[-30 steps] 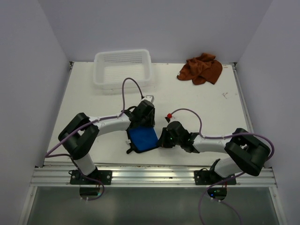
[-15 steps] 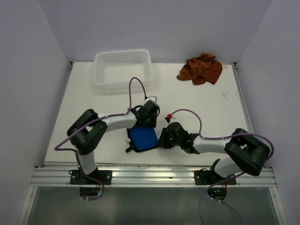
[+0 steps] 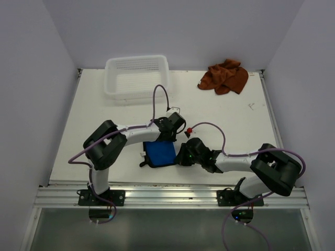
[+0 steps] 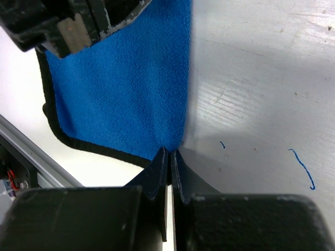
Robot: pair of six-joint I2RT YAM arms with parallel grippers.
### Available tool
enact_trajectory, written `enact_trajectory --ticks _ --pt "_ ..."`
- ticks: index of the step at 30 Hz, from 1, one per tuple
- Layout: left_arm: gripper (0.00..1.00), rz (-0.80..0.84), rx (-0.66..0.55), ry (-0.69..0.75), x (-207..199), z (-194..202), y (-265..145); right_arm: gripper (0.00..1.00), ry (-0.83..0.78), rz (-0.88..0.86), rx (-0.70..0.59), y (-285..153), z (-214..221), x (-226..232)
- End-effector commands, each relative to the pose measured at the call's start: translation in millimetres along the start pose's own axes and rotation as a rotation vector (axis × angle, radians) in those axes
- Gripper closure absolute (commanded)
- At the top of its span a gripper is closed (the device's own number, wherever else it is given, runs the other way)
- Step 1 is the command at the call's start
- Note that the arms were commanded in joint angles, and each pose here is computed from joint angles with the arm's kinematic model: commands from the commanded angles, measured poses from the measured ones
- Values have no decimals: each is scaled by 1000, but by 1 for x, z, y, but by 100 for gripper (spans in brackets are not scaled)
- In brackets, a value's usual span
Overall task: Roll the towels
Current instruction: Fold the towel
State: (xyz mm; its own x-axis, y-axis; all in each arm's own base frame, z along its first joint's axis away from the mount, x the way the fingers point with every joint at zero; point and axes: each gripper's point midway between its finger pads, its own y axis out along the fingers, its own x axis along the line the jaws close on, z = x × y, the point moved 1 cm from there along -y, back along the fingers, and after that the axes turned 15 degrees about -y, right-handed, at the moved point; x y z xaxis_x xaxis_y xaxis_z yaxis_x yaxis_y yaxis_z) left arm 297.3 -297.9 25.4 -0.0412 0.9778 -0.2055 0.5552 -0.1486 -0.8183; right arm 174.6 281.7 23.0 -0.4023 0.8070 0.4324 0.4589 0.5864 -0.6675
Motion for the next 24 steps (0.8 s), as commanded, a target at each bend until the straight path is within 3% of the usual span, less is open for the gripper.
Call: enact_trajectory --ticks 1,10,24 --pt "69 -148 102 83 35 34 18 100 -9 11 -7 1 2 -1" --pt "76 -146 78 53 32 33 23 100 -75 62 -20 -4 3 -7" --pt "88 160 -96 -129 -28 -21 -10 100 -280 219 -52 -27 -6 -14"
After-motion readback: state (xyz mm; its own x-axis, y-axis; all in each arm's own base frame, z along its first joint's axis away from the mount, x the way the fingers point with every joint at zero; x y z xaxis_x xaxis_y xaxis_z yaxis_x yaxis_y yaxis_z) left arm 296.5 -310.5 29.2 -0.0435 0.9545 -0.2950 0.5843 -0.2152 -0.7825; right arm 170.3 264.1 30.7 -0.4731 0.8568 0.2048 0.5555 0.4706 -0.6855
